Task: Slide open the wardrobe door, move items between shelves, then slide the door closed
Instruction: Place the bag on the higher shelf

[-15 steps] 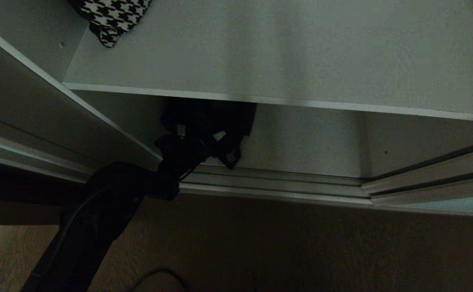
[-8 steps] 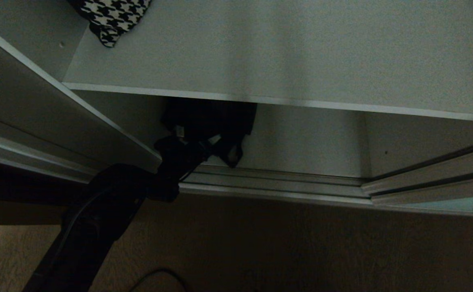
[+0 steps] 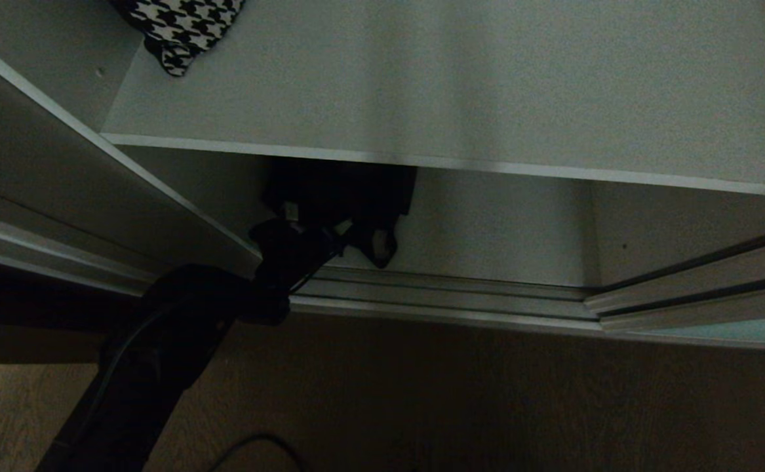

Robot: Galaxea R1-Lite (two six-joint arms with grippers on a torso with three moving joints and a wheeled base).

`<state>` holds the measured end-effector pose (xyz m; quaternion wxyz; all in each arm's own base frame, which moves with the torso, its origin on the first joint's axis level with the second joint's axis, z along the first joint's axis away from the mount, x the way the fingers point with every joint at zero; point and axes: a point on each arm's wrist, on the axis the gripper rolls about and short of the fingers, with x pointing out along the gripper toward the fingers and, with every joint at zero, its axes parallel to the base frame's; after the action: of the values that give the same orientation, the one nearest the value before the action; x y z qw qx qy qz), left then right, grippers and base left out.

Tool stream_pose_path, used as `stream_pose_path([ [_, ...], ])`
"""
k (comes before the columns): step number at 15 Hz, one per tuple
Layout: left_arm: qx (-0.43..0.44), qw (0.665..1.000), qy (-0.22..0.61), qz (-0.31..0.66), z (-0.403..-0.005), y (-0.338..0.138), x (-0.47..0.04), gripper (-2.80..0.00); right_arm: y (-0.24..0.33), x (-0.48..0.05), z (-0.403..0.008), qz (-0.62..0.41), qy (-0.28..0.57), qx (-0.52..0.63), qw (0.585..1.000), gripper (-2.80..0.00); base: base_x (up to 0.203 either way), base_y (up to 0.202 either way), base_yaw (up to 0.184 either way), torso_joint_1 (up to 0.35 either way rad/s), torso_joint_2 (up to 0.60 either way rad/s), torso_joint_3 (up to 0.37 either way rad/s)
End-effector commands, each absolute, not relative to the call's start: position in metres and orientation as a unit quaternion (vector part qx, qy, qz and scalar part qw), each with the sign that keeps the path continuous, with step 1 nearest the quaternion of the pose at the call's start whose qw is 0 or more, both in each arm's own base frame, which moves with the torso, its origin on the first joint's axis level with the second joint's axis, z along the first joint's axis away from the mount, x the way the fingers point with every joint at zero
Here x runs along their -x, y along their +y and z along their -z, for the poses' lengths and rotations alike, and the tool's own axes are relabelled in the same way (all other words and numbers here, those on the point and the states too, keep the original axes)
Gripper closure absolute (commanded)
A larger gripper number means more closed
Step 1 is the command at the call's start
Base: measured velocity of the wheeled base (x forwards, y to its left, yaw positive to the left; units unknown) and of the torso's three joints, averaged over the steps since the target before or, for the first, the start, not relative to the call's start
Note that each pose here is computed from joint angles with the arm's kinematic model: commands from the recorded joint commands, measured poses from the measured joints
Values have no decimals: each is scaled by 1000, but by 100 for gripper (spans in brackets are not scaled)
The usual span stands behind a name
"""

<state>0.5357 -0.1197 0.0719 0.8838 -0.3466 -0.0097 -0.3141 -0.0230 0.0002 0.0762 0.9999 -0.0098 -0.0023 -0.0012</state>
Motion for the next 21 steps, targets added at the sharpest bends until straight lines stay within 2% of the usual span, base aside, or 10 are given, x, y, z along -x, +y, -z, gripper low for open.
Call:
stream_pose_path([
  [1,346,881,-24,321,-92,-122,-531,0,0,23,-76,1,-3,10,1000,0,0,0,0,0,0,0],
  [9,339,875,4,345,-144,-121,-489,0,0,23,-76,1,-2,10,1000,0,0,0,0,0,0,0],
  [14,336,871,44,355,-160,-115,-451,0,0,23,-76,1,-3,10,1000,0,0,0,0,0,0,0],
  [18,324,865,72,376,-172,-125,-414,0,0,23,-76,1,-2,10,1000,0,0,0,0,0,0,0],
  [21,300,866,117,382,-166,-140,-391,0,0,23,-76,1,-3,10,1000,0,0,0,0,0,0,0],
])
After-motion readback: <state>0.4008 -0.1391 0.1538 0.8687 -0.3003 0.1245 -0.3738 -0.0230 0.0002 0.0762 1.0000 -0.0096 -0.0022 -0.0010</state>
